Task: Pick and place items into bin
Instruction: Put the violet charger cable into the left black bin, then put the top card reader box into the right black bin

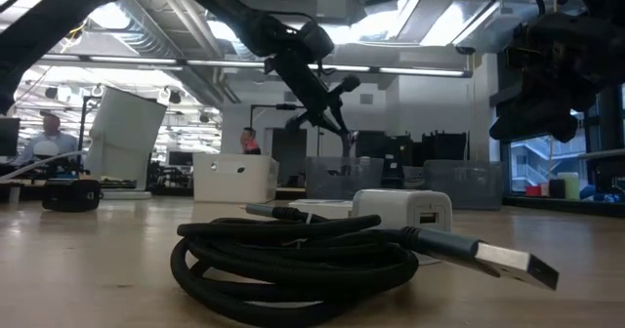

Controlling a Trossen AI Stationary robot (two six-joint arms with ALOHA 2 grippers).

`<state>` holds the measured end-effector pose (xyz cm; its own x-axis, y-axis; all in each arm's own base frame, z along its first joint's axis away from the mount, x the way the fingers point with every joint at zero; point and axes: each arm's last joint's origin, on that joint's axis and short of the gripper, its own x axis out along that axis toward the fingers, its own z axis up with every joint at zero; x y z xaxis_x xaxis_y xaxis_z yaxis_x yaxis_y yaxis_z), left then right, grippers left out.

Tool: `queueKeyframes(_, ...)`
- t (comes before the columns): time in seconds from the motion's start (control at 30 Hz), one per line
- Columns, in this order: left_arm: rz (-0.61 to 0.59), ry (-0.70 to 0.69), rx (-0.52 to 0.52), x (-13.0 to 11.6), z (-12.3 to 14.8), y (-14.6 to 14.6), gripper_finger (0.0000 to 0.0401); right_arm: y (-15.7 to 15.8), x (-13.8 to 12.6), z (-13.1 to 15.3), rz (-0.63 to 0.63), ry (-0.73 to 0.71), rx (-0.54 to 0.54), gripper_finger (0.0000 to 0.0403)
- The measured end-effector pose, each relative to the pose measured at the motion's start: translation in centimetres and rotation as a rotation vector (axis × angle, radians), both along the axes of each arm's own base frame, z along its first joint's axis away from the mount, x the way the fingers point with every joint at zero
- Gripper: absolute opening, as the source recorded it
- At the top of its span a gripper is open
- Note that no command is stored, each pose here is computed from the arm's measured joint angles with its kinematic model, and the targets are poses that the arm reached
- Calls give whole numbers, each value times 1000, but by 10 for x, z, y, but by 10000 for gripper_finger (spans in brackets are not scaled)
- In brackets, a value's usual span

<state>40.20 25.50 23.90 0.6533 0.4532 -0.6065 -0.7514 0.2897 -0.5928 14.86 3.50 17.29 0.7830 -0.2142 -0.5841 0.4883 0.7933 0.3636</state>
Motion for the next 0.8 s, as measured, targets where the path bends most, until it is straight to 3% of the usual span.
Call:
queueKeyframes(0.37, -24, 29, -40, -1, -5, -4, 89, 0, 0, 0, 2, 5, -4, 16)
queueKeyframes(0.8, -49, 115, -10, -5, -9, -5, 155, 0, 0, 0, 1, 3, -1, 16)
